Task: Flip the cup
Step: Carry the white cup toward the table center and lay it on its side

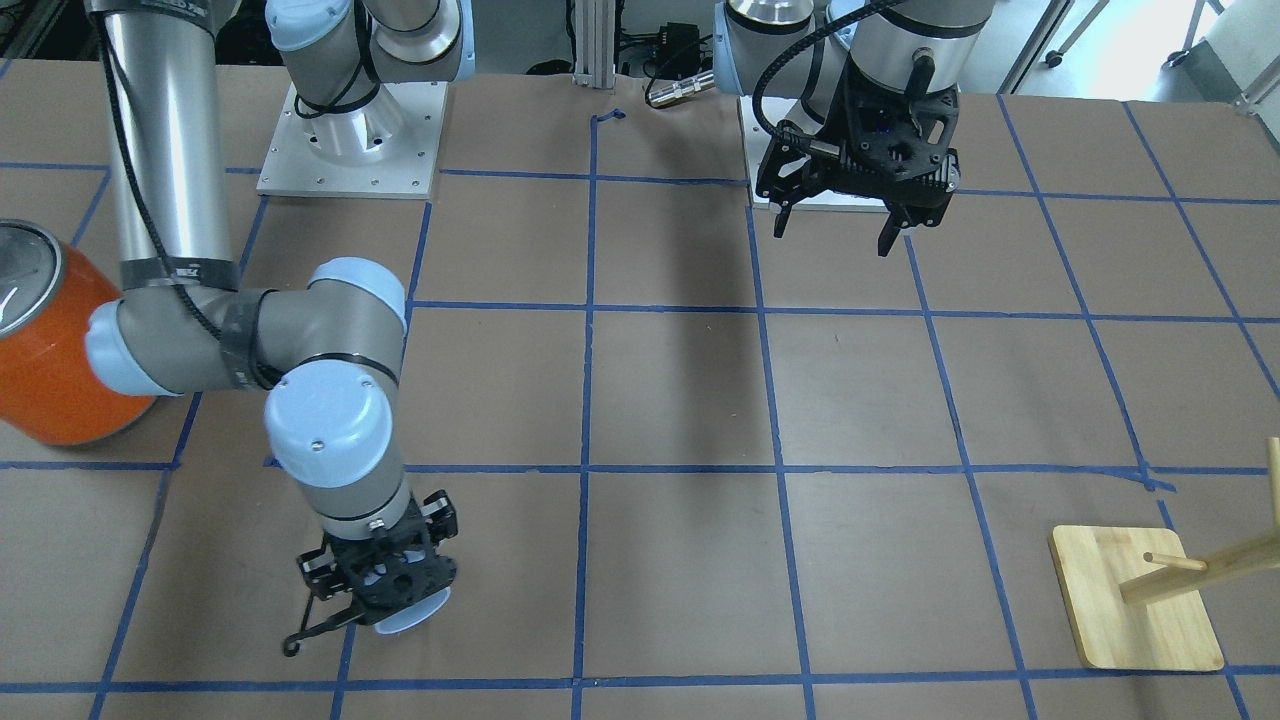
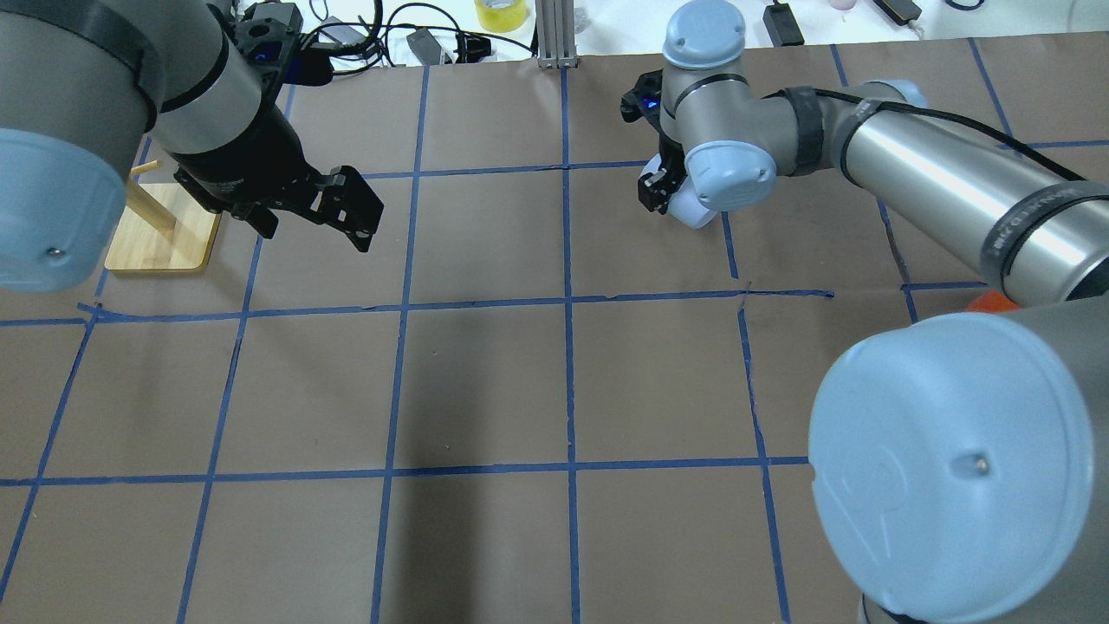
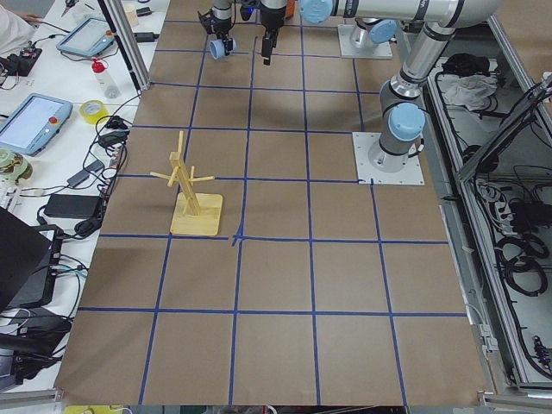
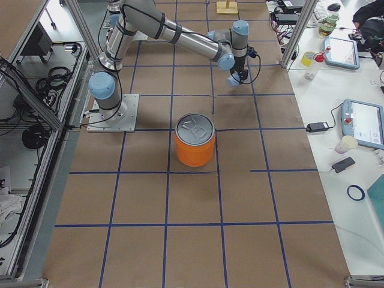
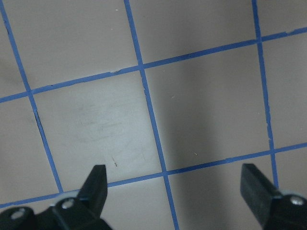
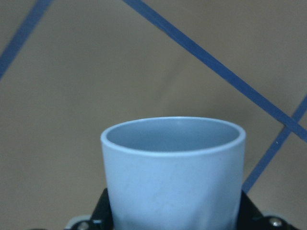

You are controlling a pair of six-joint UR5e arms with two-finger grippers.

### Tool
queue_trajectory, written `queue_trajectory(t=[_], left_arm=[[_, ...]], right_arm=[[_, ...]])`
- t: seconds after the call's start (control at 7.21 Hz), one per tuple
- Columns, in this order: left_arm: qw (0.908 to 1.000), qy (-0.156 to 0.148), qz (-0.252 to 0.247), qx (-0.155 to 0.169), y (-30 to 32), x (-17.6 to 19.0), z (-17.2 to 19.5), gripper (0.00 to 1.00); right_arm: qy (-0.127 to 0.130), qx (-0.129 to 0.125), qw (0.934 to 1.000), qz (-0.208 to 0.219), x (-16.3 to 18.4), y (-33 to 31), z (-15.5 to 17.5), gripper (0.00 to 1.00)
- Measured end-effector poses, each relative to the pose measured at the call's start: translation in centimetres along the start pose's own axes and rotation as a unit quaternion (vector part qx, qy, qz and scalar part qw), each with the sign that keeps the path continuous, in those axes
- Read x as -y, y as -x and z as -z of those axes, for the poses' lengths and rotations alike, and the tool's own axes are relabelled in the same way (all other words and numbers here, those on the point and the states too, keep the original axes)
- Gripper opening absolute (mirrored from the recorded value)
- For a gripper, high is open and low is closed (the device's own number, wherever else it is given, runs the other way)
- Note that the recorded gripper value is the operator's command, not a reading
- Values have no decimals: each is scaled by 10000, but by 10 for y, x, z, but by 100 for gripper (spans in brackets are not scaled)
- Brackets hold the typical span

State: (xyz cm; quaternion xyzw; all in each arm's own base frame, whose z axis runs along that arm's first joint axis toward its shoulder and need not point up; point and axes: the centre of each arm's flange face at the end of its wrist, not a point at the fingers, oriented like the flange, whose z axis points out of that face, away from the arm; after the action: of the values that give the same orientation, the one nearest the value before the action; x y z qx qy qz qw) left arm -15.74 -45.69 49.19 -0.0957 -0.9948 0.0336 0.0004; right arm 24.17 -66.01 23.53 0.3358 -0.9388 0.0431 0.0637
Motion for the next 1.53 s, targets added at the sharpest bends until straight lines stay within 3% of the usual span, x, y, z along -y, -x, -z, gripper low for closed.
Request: queue_trajectory(t=[0.14,0.28,0.42,0.56,0.69,0.83,0.97,1.25,1.53], left_arm=[[10000,-7,5,0,1,0,0,100],[10000,-11,5,0,1,0,1,100],[10000,-13,3,1,1,0,1,100],[10000,-22,2,2,1,0,2,100],[10000,-24,3,3,2,0,2,100],[10000,-20,4,2,2,0,1,100],[10000,-20,5,2,2,0,1,100],[10000,-17,3,-1,2,0,0,100],[10000,-17,2,-2,1,0,0,100]], right_arm=[[106,-111,9966,807,16,34,10,53],[168,-222,9853,1686,27,64,16,46],[125,-282,9683,2479,37,88,19,45],[-96,-299,9473,3187,46,103,16,45],[-483,-312,9269,3710,57,111,6,42],[-792,-324,9131,3987,66,117,-10,37],[-893,-283,9054,4142,70,125,-23,30],[-862,-219,8937,4398,72,157,-19,26],[-714,-87,8894,4515,66,173,-7,23]])
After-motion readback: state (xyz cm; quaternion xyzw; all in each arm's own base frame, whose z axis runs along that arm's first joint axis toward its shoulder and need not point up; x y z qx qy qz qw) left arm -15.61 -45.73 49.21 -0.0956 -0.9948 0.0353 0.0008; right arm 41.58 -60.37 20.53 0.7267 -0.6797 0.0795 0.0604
